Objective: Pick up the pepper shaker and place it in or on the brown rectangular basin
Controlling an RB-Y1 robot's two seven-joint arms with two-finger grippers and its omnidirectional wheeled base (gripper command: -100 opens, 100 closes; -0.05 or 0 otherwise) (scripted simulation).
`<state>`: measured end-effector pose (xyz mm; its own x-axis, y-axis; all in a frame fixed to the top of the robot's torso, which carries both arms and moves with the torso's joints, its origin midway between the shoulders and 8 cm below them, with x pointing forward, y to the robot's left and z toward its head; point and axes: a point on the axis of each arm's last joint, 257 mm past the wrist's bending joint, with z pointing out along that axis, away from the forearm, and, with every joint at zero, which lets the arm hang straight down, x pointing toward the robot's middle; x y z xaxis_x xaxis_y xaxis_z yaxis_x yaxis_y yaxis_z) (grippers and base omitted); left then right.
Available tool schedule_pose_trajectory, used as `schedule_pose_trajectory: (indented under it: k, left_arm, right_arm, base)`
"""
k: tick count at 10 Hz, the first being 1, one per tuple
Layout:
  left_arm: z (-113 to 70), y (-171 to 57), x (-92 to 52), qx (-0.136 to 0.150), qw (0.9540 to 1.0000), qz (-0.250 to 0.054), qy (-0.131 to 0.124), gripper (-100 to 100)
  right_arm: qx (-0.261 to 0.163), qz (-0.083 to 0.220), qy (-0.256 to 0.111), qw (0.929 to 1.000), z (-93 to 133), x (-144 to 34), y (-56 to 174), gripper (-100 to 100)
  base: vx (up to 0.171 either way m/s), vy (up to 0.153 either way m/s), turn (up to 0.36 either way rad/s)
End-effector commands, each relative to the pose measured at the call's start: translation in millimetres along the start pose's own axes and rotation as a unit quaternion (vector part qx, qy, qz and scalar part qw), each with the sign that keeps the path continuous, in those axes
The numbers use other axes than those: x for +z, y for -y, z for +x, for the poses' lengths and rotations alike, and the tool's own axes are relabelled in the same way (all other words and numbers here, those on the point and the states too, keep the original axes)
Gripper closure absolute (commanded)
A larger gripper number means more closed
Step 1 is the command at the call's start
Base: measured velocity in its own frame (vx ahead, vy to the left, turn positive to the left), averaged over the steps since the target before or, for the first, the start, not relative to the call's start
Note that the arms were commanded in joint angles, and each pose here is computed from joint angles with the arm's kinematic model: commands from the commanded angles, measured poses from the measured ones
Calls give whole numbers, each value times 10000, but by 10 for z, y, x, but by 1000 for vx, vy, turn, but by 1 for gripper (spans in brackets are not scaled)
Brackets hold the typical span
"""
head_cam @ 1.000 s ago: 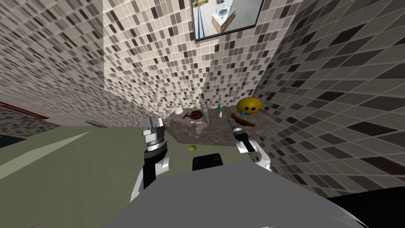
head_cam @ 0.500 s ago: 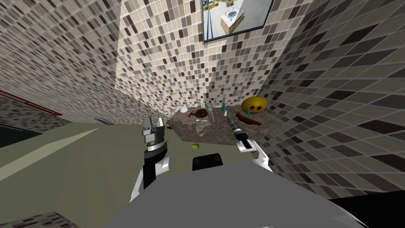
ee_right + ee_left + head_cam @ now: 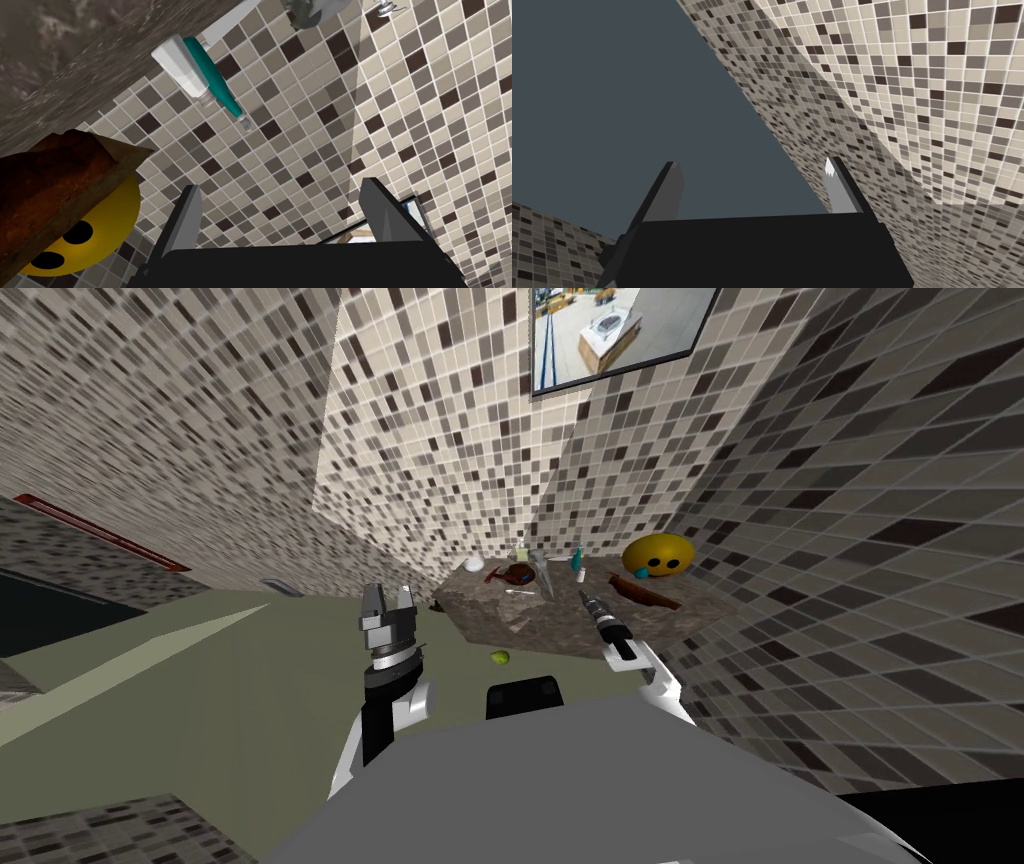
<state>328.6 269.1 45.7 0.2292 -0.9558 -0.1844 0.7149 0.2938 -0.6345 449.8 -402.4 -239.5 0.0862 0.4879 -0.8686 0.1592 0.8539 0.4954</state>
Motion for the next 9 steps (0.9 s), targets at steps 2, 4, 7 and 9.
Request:
schedule_pose_trajectory:
  k: [2,4,7,9]
  left_arm:
    - [0,0,0,0,10000,0,0,0]
    - [0,0,0,1,10000,0,0,0]
    - [0,0,0,1,10000,0,0,0]
    - [-1,0,0,1,10000,-1,-1,0]
  right_arm:
    - [-592,563,-143,9966,49,22,495,-100]
    - [-994,949,-237,9902,35,10,849,-100]
    - [-1362,1308,-322,9815,-14,-21,1185,-100]
    - [-1690,1631,-394,9712,-93,-63,1491,-100]
  base:
    - [52,81,103]
    - [74,51,106]
    - [60,20,78]
    - [107,-8,113]
